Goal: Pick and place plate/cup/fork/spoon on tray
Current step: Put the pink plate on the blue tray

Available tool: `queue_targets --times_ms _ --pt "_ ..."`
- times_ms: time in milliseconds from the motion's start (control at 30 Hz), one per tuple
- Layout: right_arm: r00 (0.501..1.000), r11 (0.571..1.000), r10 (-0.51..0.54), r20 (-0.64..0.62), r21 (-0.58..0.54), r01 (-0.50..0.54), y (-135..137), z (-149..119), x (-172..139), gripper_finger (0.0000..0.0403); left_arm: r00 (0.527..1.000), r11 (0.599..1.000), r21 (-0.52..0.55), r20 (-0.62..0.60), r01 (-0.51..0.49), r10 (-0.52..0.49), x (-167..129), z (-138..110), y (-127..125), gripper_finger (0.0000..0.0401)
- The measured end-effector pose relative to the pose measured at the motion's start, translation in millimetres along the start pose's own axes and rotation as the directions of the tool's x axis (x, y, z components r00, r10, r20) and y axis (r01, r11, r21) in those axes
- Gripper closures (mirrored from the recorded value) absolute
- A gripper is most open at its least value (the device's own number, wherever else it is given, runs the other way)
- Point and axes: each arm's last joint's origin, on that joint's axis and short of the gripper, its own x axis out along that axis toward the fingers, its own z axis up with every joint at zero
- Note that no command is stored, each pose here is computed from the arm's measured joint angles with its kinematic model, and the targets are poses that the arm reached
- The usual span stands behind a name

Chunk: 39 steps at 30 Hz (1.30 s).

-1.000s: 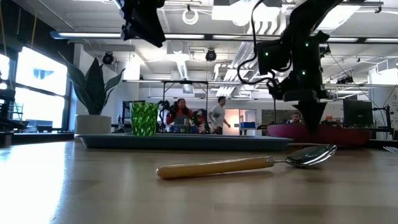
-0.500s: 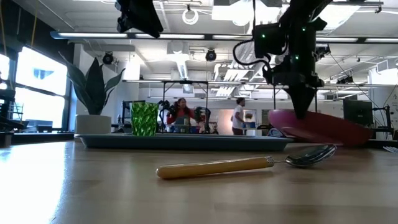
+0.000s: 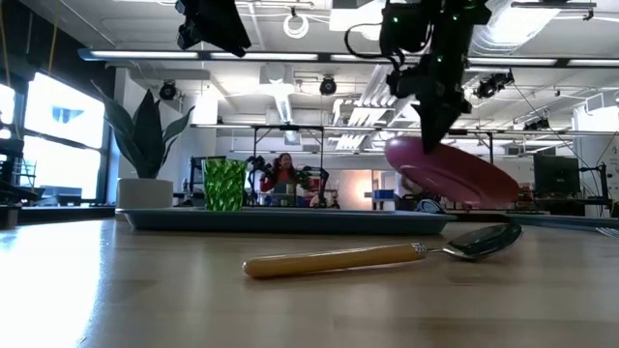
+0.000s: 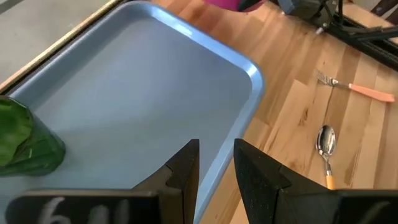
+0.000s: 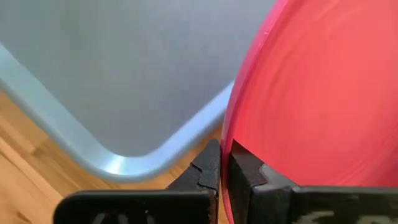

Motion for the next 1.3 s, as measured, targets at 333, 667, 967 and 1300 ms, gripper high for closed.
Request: queue_targets --times_ms 333,667,967,1300 --pt "0.978 0.933 0.028 0.209 -0.357 0.050 6 30 -39 0.0403 0.996 0.998 -0.042 0.071 -0.051 0.053 -30 -2 11 0.0311" --pt "0.950 0.737 0.106 0.294 -0.664 0.123 23 37 -53 0.0403 0.974 0.984 -0.094 0.155 -0.152 0.165 -59 -7 25 0.0311" --pt "0.954 0.439 0.143 0.262 -0.881 0.176 57 38 -30 0.0403 0.957 0.978 -0.104 0.209 -0.183 0.201 -73 -9 31 0.0311" --pt "0.979 0.265 0.121 0.165 -0.956 0.128 94 32 8 0.0403 0.959 0.977 -0.096 0.194 -0.192 0.207 -73 -10 32 0.0311"
